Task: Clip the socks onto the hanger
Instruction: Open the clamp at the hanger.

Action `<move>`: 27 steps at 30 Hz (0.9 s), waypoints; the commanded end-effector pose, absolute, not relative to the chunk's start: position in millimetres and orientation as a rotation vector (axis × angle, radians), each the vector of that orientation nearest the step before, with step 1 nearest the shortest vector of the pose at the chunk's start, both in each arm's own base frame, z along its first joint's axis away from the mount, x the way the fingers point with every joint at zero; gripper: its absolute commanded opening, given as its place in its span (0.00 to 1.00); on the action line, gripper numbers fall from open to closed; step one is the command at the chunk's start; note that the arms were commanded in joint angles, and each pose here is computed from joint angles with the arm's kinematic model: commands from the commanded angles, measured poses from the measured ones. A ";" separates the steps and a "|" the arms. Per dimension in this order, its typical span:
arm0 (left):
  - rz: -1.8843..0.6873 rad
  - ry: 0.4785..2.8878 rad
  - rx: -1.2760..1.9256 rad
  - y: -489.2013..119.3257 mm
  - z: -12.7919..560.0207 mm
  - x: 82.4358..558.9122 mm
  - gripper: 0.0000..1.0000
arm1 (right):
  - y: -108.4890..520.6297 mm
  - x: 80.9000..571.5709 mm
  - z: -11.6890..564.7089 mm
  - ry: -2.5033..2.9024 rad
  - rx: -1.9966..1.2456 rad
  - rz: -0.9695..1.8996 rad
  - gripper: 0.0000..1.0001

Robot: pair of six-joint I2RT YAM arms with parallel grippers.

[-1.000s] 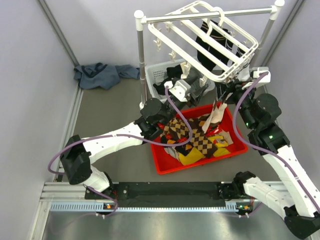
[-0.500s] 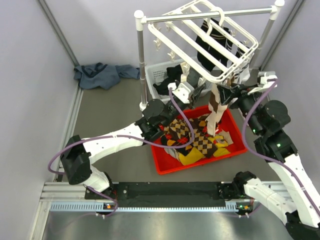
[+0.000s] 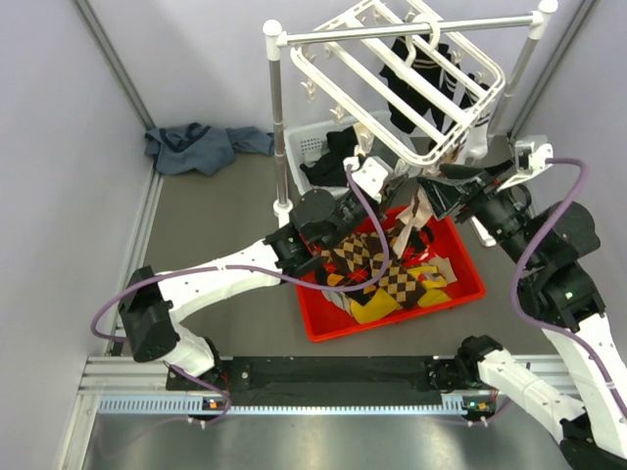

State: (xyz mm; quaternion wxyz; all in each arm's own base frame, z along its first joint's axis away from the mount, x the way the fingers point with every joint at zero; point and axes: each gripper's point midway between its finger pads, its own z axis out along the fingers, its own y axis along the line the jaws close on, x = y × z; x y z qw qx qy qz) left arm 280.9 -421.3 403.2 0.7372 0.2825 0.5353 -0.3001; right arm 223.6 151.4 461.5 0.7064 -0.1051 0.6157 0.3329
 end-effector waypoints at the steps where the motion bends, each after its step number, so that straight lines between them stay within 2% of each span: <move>1: -0.706 1.193 0.592 -419.8 425.7 271.6 0.03 | 159.8 228.4 461.0 1.425 -0.203 0.806 0.62; 12: -0.719 1.220 0.599 -424.0 423.7 259.6 0.01 | 173.6 246.0 450.7 1.473 -0.139 0.886 0.60; 27: -0.705 1.263 0.611 -424.3 421.1 253.7 0.00 | 173.9 233.1 450.0 1.469 -0.081 0.979 0.57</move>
